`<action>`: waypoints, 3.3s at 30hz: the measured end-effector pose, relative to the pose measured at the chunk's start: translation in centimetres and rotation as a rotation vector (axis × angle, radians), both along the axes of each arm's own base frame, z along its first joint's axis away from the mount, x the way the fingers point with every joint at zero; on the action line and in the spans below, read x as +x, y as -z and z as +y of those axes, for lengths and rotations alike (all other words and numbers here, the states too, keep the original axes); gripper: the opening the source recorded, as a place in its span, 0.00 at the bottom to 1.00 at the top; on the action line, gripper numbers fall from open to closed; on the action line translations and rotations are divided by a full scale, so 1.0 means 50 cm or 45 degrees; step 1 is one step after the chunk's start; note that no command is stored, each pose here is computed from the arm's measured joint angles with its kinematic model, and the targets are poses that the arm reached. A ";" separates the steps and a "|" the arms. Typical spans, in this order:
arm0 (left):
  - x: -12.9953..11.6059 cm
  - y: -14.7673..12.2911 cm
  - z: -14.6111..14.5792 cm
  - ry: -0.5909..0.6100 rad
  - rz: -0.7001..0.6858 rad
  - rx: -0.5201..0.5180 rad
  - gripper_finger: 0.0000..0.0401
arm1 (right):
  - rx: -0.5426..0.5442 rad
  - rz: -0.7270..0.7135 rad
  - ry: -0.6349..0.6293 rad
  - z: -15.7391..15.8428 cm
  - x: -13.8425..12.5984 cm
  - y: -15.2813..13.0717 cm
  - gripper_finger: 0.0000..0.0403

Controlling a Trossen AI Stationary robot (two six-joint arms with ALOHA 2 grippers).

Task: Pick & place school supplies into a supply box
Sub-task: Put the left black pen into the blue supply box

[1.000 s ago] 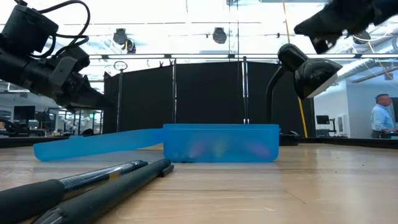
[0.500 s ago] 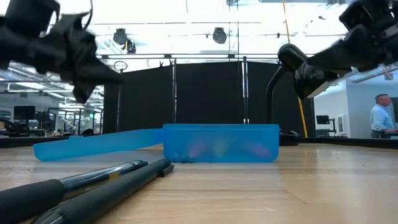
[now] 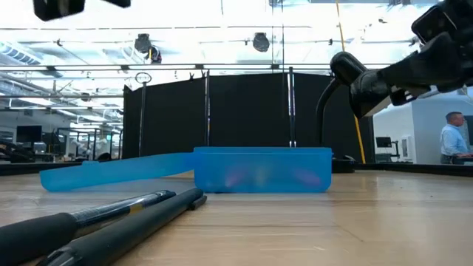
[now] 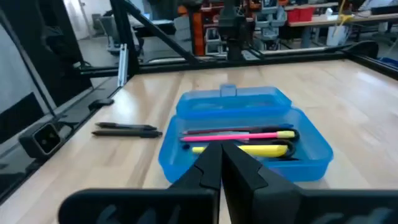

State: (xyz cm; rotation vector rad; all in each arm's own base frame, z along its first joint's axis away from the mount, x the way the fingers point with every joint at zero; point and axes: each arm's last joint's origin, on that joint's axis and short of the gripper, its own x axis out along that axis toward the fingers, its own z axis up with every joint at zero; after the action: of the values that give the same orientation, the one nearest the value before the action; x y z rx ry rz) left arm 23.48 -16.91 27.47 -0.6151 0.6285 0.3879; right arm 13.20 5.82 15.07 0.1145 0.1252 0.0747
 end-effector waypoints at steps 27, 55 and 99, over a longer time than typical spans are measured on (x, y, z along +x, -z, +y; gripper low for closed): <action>0.194 0.214 -0.163 -0.144 0.676 -0.433 0.54 | 0.040 -0.140 -0.004 0.002 0.001 -0.023 0.01; 0.235 0.278 -0.134 -0.143 0.814 -0.509 0.63 | -0.027 -0.146 -0.008 0.002 0.001 -0.023 0.01; 0.256 0.301 -0.143 -0.216 0.897 -0.534 0.63 | -0.023 -0.144 -0.007 0.002 0.001 -0.023 0.01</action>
State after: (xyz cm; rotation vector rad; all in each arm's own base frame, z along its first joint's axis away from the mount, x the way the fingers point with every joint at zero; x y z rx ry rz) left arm 36.30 -24.06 12.43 -0.9426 1.3576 0.6479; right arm 13.23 5.89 16.21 0.0916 0.0130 0.0854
